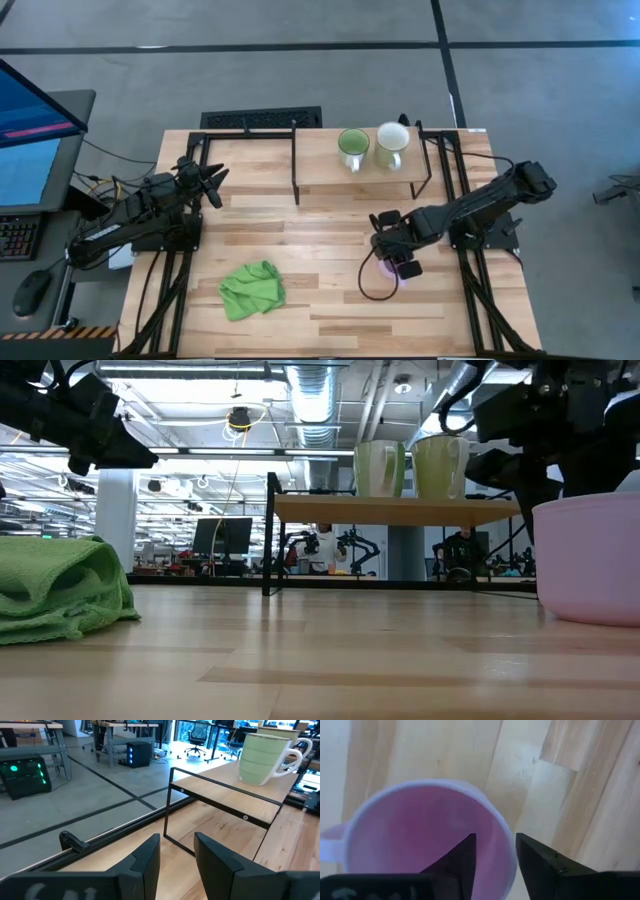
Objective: Stack small to large cups/mugs on shelf
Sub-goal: Put the pink mug on the shelf
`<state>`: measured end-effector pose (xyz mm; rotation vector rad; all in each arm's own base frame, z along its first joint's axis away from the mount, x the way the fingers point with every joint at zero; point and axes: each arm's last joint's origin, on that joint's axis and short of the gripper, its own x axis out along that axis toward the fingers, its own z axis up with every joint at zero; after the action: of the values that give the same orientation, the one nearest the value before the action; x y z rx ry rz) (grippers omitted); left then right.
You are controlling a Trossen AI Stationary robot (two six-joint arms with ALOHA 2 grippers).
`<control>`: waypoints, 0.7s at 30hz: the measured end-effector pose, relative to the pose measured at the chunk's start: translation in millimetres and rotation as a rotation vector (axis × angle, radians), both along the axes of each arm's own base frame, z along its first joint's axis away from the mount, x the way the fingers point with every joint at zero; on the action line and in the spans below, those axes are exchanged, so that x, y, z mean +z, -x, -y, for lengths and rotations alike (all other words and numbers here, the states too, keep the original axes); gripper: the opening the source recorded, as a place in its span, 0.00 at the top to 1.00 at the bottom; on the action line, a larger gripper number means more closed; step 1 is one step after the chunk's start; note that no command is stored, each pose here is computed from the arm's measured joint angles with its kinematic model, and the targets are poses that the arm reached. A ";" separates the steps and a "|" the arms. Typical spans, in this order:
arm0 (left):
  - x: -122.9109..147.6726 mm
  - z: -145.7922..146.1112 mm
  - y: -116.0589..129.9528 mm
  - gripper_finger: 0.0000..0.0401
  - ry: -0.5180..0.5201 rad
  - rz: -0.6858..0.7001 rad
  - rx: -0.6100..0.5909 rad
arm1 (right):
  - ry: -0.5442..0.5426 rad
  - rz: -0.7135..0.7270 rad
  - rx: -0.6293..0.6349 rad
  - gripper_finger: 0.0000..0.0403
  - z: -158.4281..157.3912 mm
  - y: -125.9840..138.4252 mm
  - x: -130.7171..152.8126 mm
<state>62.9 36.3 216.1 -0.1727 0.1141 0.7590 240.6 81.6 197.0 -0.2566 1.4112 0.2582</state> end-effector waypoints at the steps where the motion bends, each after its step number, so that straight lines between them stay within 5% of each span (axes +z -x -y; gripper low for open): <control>1: 0.0 -0.1 0.1 0.73 0.000 0.000 0.003 | -0.003 0.002 0.000 0.63 1.0 -0.6 -0.2; 21: -0.3 -0.2 0.2 0.73 -0.001 -0.005 0.008 | -0.052 -0.007 -0.004 0.97 4.3 -1.9 0.0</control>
<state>62.7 36.5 215.7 -0.1703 0.1180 0.7676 242.5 77.3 197.0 -0.2103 1.4094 0.2928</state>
